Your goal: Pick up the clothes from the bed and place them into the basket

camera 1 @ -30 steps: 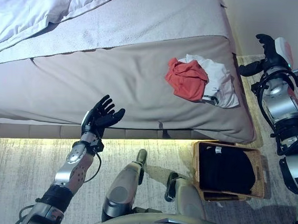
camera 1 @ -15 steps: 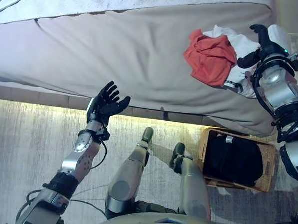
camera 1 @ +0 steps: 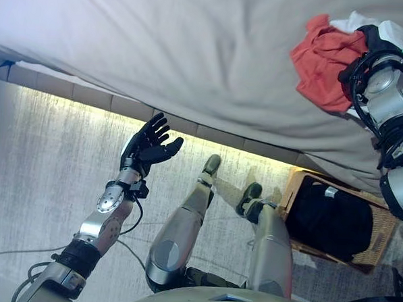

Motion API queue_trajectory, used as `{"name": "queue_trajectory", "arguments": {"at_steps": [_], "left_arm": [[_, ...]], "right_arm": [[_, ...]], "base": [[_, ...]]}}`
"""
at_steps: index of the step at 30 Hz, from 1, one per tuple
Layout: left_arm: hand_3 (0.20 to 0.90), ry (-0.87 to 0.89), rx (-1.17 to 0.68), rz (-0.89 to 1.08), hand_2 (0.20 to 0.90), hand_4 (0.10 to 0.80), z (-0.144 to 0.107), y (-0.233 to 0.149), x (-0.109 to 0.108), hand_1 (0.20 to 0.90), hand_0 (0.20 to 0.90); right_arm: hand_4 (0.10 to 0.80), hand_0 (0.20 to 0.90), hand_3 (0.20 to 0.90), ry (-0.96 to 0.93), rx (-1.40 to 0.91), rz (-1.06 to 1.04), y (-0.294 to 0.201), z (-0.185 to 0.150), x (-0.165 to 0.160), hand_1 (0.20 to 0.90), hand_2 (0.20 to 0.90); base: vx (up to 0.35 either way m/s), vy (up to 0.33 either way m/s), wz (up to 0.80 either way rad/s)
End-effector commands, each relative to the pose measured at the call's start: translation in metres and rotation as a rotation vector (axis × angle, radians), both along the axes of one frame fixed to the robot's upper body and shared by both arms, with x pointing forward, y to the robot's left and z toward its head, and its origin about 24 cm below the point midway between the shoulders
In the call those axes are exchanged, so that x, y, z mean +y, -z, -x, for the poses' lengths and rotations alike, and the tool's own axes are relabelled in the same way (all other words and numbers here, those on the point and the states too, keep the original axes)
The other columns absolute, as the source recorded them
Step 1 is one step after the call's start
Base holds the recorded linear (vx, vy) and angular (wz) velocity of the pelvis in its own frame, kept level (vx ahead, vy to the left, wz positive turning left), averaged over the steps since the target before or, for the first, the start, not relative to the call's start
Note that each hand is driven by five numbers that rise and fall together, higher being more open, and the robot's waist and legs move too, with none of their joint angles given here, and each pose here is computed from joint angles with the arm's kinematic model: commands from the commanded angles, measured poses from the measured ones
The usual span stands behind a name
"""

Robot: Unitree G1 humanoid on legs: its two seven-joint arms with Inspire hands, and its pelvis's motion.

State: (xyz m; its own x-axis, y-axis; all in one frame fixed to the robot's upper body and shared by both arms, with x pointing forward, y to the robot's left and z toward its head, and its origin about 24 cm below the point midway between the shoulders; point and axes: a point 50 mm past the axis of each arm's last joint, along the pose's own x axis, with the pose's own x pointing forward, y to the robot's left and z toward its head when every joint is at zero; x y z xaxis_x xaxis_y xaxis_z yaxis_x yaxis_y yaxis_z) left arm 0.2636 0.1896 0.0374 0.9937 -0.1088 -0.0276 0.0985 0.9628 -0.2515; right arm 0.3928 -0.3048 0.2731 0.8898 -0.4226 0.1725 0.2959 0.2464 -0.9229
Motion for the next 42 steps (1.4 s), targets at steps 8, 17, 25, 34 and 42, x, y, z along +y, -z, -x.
{"name": "queue_trajectory", "arguments": {"at_steps": [8,17,25,34,42], "left_arm": [[0.9,-0.01,-0.254,0.088,0.9,0.8,0.018,-0.045,0.012,0.9,0.9],[0.9,-0.009,-0.267,0.117,0.9,0.8,0.024,-0.049,0.017,0.9,0.9],[0.9,-0.018,-0.264,0.113,0.9,0.8,0.025,-0.047,0.02,0.9,0.9],[0.9,-0.029,-0.227,0.076,0.9,0.8,0.018,-0.04,0.021,0.9,0.9],[0.9,-0.066,-0.139,0.018,0.9,0.8,0.014,-0.022,0.021,0.9,0.9]], "right_arm": [[0.8,0.9,0.9,0.153,-0.16,0.119,-0.073,0.02,-0.02,0.9,0.9],[0.1,0.3,0.2,0.206,-0.058,0.129,-0.061,0.024,-0.035,0.3,0.3],[0.1,0.3,0.2,0.226,-0.081,0.18,-0.06,0.029,-0.043,0.3,0.3],[0.1,0.3,0.2,0.064,-0.148,0.071,-0.057,0.026,-0.034,0.3,0.3],[0.1,0.3,0.2,-0.127,-0.251,-0.092,-0.057,0.031,-0.029,0.3,0.3]], "base": [[-0.025,-0.025,0.09],[-0.003,-0.006,0.06],[0.001,0.017,-0.05],[0.045,0.043,-0.19],[0.088,0.048,-0.3]]}}
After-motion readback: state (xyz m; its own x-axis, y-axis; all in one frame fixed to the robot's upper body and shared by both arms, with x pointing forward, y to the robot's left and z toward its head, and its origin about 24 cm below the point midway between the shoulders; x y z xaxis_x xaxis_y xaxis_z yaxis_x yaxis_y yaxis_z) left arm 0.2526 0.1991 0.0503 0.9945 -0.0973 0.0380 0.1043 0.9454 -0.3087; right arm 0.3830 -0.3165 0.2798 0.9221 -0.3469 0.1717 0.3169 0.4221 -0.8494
